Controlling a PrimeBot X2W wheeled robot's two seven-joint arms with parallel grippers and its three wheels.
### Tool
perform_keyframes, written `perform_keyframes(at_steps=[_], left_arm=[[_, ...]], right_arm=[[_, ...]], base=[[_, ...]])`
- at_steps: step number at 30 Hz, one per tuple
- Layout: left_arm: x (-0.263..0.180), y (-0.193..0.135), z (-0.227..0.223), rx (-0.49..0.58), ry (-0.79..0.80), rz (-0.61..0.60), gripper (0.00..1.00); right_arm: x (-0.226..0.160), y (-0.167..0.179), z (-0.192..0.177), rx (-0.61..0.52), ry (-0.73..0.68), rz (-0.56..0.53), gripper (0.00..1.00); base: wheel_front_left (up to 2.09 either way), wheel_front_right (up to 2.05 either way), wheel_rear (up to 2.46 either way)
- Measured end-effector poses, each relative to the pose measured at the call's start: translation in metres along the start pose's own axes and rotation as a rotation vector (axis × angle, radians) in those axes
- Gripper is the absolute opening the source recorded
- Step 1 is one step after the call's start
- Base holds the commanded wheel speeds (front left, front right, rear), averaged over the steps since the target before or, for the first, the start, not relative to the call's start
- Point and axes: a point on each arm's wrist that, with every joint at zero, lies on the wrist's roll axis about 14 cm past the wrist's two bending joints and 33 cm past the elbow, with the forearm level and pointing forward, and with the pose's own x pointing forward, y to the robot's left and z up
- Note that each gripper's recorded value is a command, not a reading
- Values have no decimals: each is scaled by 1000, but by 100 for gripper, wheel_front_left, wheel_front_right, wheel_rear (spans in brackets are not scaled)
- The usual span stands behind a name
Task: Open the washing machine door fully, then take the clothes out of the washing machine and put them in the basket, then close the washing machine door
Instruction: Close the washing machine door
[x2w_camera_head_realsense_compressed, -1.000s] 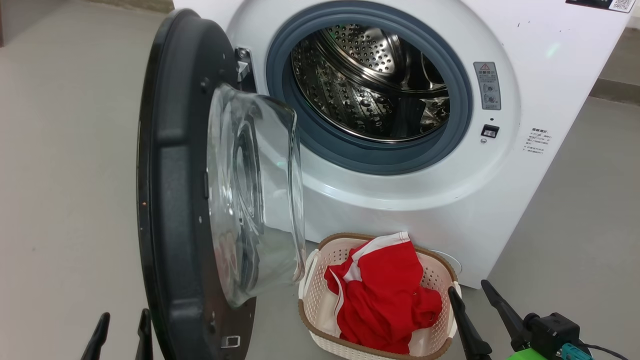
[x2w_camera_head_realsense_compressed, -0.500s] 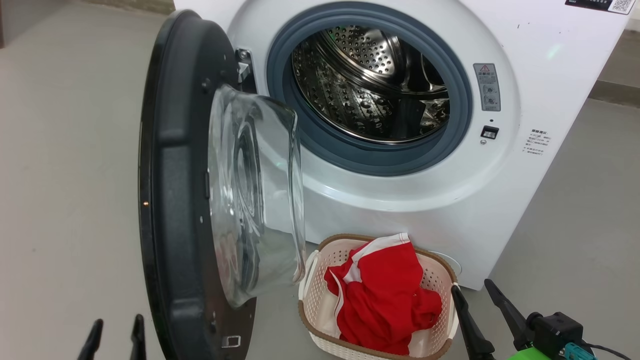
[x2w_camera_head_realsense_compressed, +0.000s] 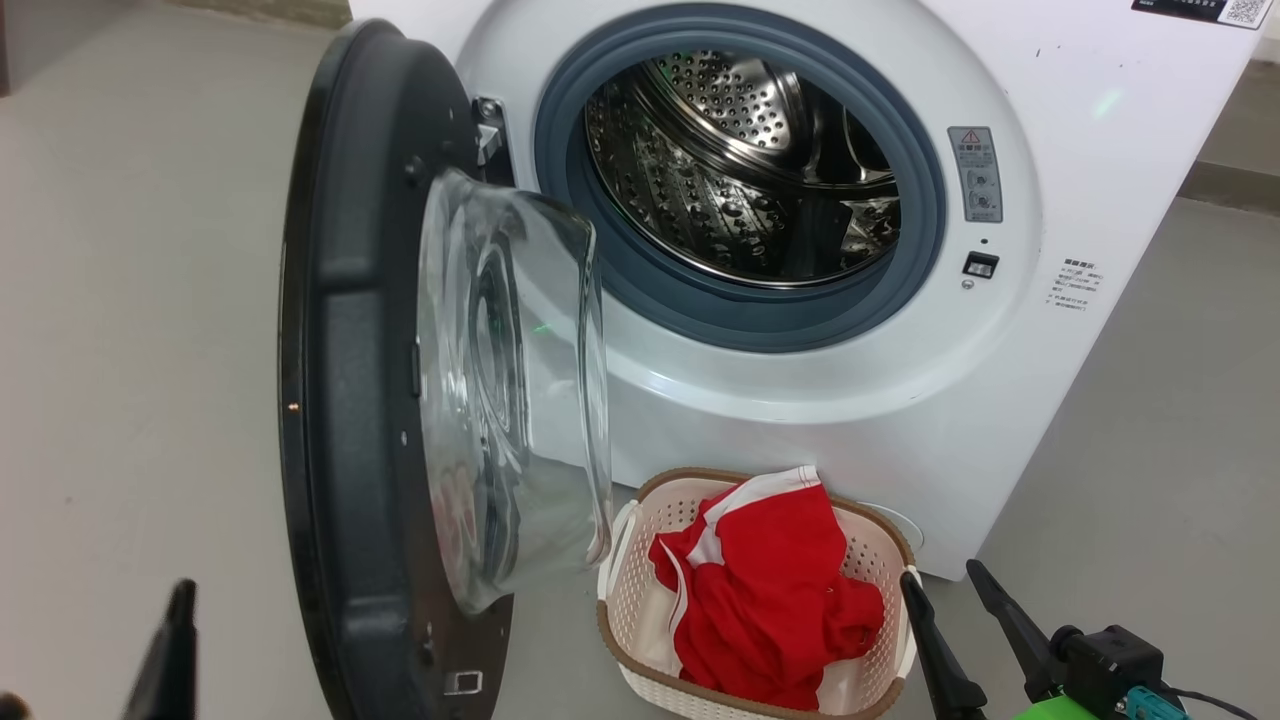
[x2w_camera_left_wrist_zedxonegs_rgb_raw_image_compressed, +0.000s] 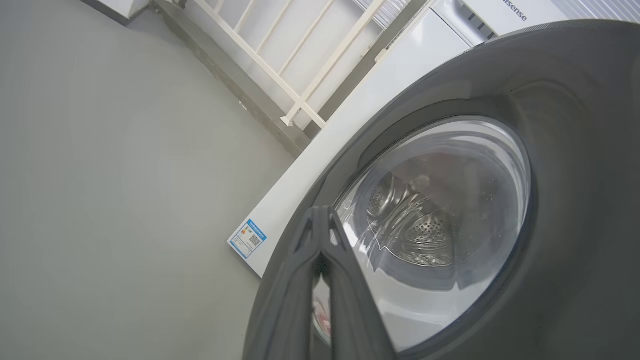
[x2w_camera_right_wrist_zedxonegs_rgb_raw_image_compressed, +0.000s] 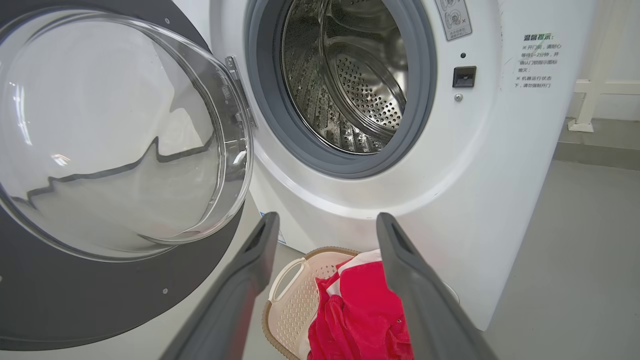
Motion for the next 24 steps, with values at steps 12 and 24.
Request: perform_keyframes(at_steps=[12, 24], left_arm=[[23, -42, 33, -523, 230, -172, 0], [4, -84, 16, -663, 543, -360, 0]], right_arm=[[-10, -6, -9, 12, 23, -27, 100], [-9, -10, -11, 12, 26, -33, 100]], base=[[0, 0, 0], [0, 0, 0]])
